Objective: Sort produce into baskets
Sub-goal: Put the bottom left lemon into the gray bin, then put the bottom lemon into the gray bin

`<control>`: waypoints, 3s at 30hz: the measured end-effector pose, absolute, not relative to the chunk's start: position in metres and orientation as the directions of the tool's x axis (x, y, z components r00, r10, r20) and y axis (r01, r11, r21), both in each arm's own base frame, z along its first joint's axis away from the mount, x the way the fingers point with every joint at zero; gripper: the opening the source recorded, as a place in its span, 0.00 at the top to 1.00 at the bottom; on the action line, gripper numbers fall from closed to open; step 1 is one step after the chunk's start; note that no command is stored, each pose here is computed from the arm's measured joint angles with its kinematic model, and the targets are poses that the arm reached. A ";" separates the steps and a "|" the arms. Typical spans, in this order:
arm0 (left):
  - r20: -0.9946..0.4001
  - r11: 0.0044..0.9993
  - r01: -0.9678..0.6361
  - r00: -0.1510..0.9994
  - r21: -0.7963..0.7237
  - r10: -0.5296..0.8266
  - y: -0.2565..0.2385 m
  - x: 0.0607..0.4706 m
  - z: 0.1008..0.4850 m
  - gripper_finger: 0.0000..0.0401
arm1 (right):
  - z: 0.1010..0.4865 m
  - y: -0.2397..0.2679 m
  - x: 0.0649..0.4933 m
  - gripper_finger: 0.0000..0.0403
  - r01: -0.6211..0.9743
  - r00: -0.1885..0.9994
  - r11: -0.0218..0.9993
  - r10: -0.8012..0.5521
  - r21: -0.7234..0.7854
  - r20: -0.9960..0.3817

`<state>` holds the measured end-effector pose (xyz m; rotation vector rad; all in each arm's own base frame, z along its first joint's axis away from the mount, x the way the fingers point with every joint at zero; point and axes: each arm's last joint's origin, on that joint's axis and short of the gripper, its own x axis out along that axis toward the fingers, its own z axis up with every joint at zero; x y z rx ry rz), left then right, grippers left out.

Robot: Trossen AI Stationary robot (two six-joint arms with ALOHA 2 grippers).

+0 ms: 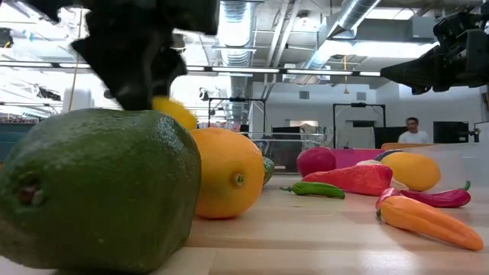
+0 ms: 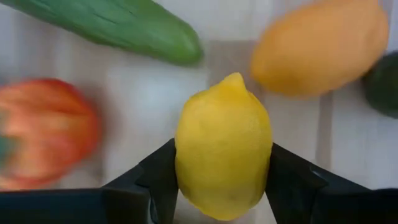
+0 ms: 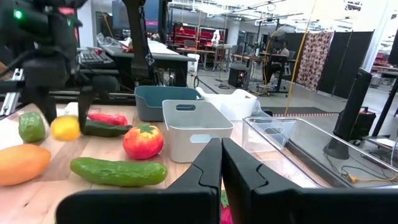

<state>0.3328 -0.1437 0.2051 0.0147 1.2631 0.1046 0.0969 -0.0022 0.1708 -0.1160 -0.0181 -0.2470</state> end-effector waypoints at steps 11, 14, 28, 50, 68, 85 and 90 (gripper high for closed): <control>-0.877 0.941 -0.104 0.343 0.321 0.337 -0.075 0.335 0.263 0.54 | 0.171 -0.002 0.097 0.91 0.245 0.970 0.963 -0.243 -0.111 0.032; -0.883 0.924 -0.143 0.277 0.353 0.380 -0.041 0.335 0.266 0.54 | 0.171 -0.002 0.097 0.91 0.245 0.970 0.963 -0.243 -0.111 0.032; -0.948 0.949 -0.228 0.184 0.217 0.261 0.069 0.330 0.256 0.51 | 0.171 -0.002 0.097 0.91 0.245 0.970 0.963 -0.243 -0.112 0.032; -0.914 0.995 -0.054 0.393 0.086 0.101 0.055 0.327 0.298 0.24 | 0.171 -0.002 0.097 0.91 0.245 0.970 0.963 -0.243 -0.112 0.032; -0.849 0.945 0.266 0.529 0.190 0.022 -0.087 0.336 0.298 0.24 | 0.171 -0.002 0.097 0.91 0.245 0.970 0.963 -0.242 -0.112 0.032; -0.917 0.711 0.679 0.380 0.184 -0.125 -0.157 0.365 0.213 0.24 | 0.171 -0.002 0.097 0.91 0.244 0.970 0.963 -0.241 -0.112 0.032; -0.920 0.640 0.742 0.367 0.201 -0.136 -0.162 0.371 0.199 0.24 | 0.171 -0.002 0.097 0.91 0.244 0.970 0.963 -0.242 -0.112 0.032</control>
